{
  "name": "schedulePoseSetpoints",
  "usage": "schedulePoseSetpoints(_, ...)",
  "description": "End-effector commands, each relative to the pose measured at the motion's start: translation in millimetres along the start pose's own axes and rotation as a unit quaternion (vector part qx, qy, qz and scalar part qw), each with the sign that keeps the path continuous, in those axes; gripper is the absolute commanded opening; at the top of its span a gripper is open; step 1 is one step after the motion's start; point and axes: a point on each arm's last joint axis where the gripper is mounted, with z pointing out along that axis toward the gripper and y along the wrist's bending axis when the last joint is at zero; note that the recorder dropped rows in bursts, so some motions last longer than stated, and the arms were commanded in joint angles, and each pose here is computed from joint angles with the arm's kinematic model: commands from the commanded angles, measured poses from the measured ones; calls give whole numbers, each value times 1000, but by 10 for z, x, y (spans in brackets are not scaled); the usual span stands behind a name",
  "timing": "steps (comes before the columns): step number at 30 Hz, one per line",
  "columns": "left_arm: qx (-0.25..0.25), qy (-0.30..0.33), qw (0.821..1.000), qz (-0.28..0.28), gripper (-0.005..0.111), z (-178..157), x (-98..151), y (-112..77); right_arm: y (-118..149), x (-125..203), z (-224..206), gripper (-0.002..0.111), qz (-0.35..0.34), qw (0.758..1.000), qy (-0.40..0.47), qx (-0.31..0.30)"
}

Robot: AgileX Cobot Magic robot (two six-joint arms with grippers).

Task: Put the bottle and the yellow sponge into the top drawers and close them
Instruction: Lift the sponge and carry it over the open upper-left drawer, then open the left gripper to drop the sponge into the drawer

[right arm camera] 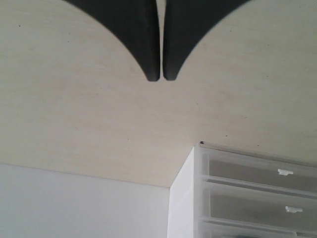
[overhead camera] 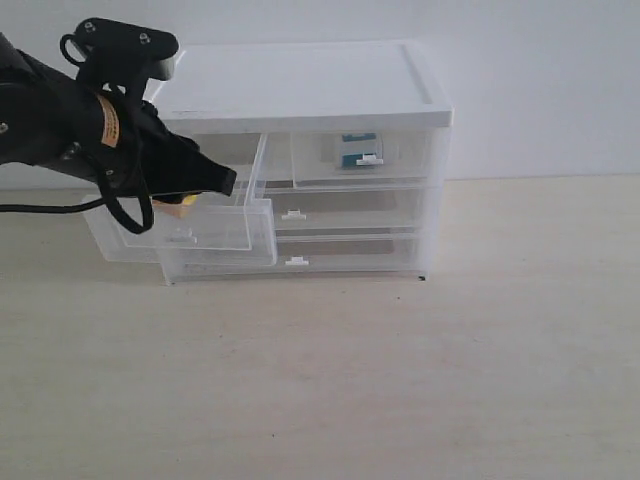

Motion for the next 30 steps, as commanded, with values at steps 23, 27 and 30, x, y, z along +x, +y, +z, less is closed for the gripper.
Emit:
schedulePoseSetpoints(23,14,-53,997,-49,64,153,-77,-48,-3,-9,-3,0,1,1000,-6,3)
schedulePoseSetpoints(27,11,-91,995,-38,64,-98,-198,11,-3,-9,-3,0,1,1000,-6,3)
schedulePoseSetpoints(30,5,-124,992,-22,64,-346,-291,71,-3,-9,-3,0,1,1000,-6,3)
